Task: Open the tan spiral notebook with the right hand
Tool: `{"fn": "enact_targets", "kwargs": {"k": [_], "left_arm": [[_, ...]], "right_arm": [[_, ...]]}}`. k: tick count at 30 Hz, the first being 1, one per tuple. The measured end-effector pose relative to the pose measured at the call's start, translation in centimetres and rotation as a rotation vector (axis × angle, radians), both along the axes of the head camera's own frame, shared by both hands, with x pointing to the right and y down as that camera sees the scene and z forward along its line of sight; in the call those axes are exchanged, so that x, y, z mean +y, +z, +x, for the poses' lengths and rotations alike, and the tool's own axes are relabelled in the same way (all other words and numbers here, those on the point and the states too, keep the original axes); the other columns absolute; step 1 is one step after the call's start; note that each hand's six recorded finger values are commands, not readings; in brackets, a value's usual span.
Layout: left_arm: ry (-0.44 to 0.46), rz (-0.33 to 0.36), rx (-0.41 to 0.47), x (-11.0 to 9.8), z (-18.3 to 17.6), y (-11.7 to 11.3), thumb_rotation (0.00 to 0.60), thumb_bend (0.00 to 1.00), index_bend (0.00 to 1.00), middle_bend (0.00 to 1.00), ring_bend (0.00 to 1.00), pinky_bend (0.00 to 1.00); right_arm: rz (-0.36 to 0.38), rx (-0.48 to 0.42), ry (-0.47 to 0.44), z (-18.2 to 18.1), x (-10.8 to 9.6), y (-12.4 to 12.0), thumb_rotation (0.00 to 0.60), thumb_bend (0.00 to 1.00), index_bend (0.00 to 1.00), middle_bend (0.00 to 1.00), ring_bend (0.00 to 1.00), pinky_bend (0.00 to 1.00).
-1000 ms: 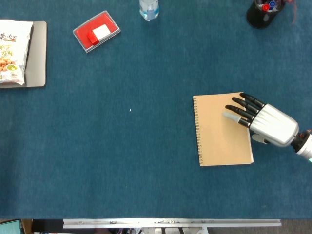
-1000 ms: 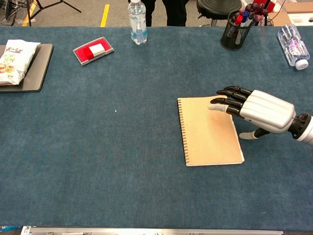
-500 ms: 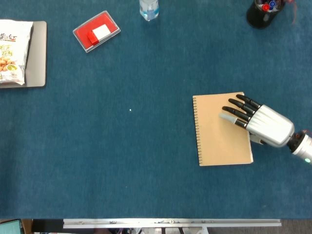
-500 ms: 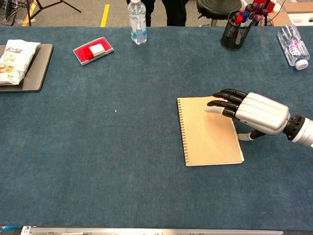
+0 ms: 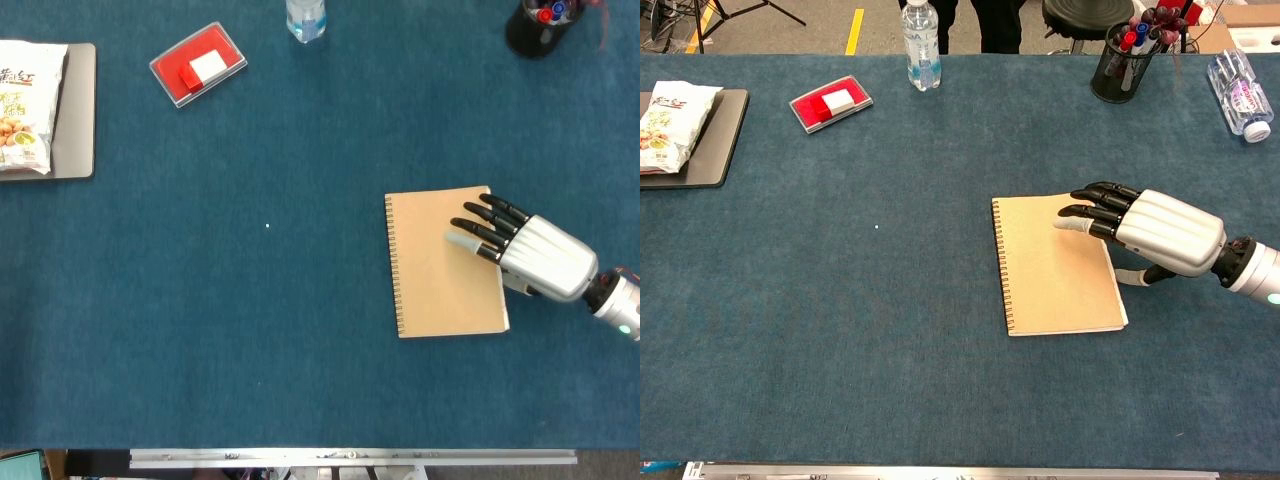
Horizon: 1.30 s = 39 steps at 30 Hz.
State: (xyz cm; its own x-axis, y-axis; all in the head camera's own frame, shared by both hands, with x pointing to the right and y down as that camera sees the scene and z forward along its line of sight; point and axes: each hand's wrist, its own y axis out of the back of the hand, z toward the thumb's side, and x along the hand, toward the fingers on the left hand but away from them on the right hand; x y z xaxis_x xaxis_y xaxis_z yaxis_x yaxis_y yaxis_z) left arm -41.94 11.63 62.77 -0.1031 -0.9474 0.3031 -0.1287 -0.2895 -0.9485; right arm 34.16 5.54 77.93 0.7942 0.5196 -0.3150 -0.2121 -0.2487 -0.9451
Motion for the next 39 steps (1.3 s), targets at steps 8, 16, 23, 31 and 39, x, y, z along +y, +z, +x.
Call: {"fn": "enact_targets", "kwargs": {"k": [8,16,23,31,39], "left_arm": [[0.0,0.002,0.0,-0.05,0.01,-0.05,0.6,0.11,0.47,0.44,0.32,0.46],[-0.001,0.004,0.0,-0.11,-0.03,-0.1,0.6,0.11,0.47,0.44,0.32,0.46],[-0.001,0.004,-0.001,-0.07,-0.03,-0.13,0.6,0.11,0.47,0.44,0.32,0.46],[0.0,0.003,0.0,0.06,-0.02,-0.14,0.6,0.11,0.47,0.44,0.32,0.46],[0.0,0.004,0.0,0.05,-0.02,-0.16,0.6,0.11,0.47,0.44,0.32,0.46]], "right_arm": [[0.004,-0.013,0.009,-0.28,-0.02,0.04,0.6,0.32,0.12,0.14,0.04,0.1],[0.002,-0.016,0.016,-0.46,-0.02,0.22,0.6,0.35,0.16,0.14,0.04,0.1],[0.0,-0.022,0.023,-0.46,-0.03,0.19,0.6,0.39,0.28,0.14,0.04,0.1],[-0.005,-0.031,0.03,-0.44,0.01,0.15,0.6,0.44,0.36,0.15,0.04,0.1],[-0.008,-0.035,0.038,-0.46,0.0,0.21,0.6,0.48,0.43,0.16,0.04,0.1]]}}
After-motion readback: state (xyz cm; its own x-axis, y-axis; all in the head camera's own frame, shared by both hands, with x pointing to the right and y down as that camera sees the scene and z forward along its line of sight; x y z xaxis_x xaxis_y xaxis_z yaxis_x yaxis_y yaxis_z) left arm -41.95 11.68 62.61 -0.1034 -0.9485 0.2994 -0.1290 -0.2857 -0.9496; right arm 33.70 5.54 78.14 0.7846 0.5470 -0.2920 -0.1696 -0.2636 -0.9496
